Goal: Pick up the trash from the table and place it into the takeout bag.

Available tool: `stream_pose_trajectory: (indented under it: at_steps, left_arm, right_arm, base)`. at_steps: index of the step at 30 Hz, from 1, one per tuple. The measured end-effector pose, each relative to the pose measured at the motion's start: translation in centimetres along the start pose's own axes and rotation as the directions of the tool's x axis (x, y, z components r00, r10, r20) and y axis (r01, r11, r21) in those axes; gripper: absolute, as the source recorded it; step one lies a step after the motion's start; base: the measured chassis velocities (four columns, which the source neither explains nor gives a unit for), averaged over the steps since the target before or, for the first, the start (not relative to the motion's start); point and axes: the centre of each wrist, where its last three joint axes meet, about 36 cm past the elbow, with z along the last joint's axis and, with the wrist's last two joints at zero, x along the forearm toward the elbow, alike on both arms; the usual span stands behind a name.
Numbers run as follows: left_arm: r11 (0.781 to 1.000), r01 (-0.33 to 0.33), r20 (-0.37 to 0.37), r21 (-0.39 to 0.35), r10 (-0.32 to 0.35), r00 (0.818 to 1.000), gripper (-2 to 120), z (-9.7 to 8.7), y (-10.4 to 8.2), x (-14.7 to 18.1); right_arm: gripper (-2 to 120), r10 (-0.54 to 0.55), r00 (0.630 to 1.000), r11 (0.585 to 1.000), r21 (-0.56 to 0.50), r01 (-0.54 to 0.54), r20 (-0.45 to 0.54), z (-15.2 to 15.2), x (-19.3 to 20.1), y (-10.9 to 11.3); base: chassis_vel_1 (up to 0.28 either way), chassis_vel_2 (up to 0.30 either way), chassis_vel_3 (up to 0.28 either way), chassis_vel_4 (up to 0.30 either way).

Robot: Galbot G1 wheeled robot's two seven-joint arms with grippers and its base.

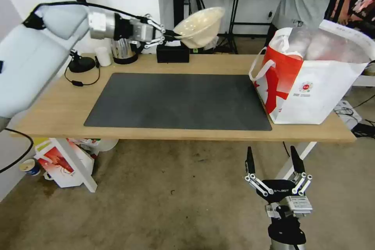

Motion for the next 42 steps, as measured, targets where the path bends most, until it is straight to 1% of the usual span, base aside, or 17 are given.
stream_pose_trajectory:
  at_steps: [2,6,7,11,12,15,16,19,20,23,28,30,31,34,35,38,42]
  left_arm:
    - [1.0,-0.002,0.005,-0.002,0.002,1.0,0,0.0,0.3,-0.5]
    - [1.0,-0.016,0.024,-0.006,0.016,1.0,0,-0.3,1.3,-2.7]
    - [1.0,-0.016,0.024,-0.006,0.016,1.0,0,-0.3,1.3,-2.7]
    - [0.999,-0.031,0.038,-0.014,0.032,0.999,0,-0.7,2.2,-4.9]
    - [0.999,-0.031,0.038,-0.014,0.032,0.999,0,-0.7,2.2,-4.9]
    - [0.999,-0.037,0.052,-0.025,0.039,0.998,0,-1.1,3.1,-6.5]
    - [0.999,-0.037,0.052,-0.025,0.039,0.998,0,-1.1,3.1,-6.5]
    - [0.998,-0.05,0.065,-0.033,0.052,0.997,0,-1.4,3.8,-8.4]
    - [0.998,-0.05,0.065,-0.033,0.052,0.997,0,-1.4,3.8,-8.4]
    - [0.997,-0.061,0.076,-0.047,0.064,0.995,0,-1.8,4.7,-10.3]
    - [0.996,-0.068,0.082,-0.058,0.072,0.994,0,-2.3,5.6,-11.6]
    - [0.995,-0.069,0.087,-0.075,0.075,0.993,0,-3.0,6.8,-12.7]
    - [0.995,-0.069,0.087,-0.075,0.075,0.993,0,-3.0,6.8,-12.7]
    - [0.992,-0.072,0.097,-0.103,0.082,0.992,0,-4.0,8.4,-14.4]
    - [0.992,-0.072,0.097,-0.103,0.082,0.992,0,-4.0,8.4,-14.4]
    - [0.99,-0.078,0.108,-0.116,0.091,0.99,0,-4.7,9.1,-15.9]
    - [0.988,-0.087,0.12,-0.127,0.102,0.988,0,-5.4,9.6,-17.4]
  right_arm:
    - [100,0.0,1.0,1.0,0.0,0.0,0.0,0.0,0.0,0.0]
    - [100,0.0,1.0,1.0,0.0,0.0,0.0,0.0,0.0,0.0]
    - [100,0.0,1.0,1.0,0.0,0.0,0.0,0.0,0.0,0.0]
    - [100,0.0,1.0,1.0,0.0,0.0,0.0,0.0,0.0,0.0]
    - [100,0.0,1.0,1.0,0.0,0.0,0.0,0.0,0.0,0.0]
    - [100,0.0,1.0,1.0,0.0,0.0,0.0,0.0,0.0,0.0]
    - [100,0.0,1.0,1.0,0.0,0.0,0.0,0.0,0.0,0.0]
    - [100,0.0,1.0,1.0,0.0,0.0,0.0,0.0,0.0,0.0]
    - [100,0.0,1.0,1.0,0.0,0.0,0.0,0.0,0.0,0.0]
    - [100,0.0,1.0,1.0,0.0,0.0,0.0,0.0,0.0,0.0]
    - [100,0.0,1.0,1.0,0.0,0.0,0.0,0.0,0.0,0.0]
    - [100,0.0,1.0,1.0,0.0,0.0,0.0,0.0,0.0,0.0]
    - [100,0.0,1.0,1.0,0.0,0.0,0.0,0.0,0.0,0.0]
    - [100,0.0,1.0,1.0,0.0,0.0,0.0,0.0,0.0,0.0]
    - [100,0.0,1.0,1.0,0.0,0.0,0.0,0.0,0.0,0.0]
    - [100,0.0,1.0,1.0,0.0,0.0,0.0,0.0,0.0,0.0]
    - [100,0.0,1.0,1.0,0.0,0.0,0.0,0.0,0.0,0.0]
  base:
    - [0.0,0.0,0.0,0.0]
    - [0.0,0.0,0.0,0.0]
    - [0.0,0.0,0.0,0.0]
    - [0.0,0.0,0.0,0.0]
    - [0.0,0.0,0.0,0.0]
    - [0.0,0.0,0.0,0.0]
    - [0.0,0.0,0.0,0.0]
    - [0.0,0.0,0.0,0.0]
    - [0.0,0.0,0.0,0.0]
    - [0.0,0.0,0.0,0.0]
    - [0.0,0.0,0.0,0.0]
    - [0.0,0.0,0.0,0.0]
    - [0.0,0.0,0.0,0.0]
    - [0.0,0.0,0.0,0.0]
    - [0.0,0.0,0.0,0.0]
    - [0.0,0.0,0.0,0.0]
    - [0.0,0.0,0.0,0.0]
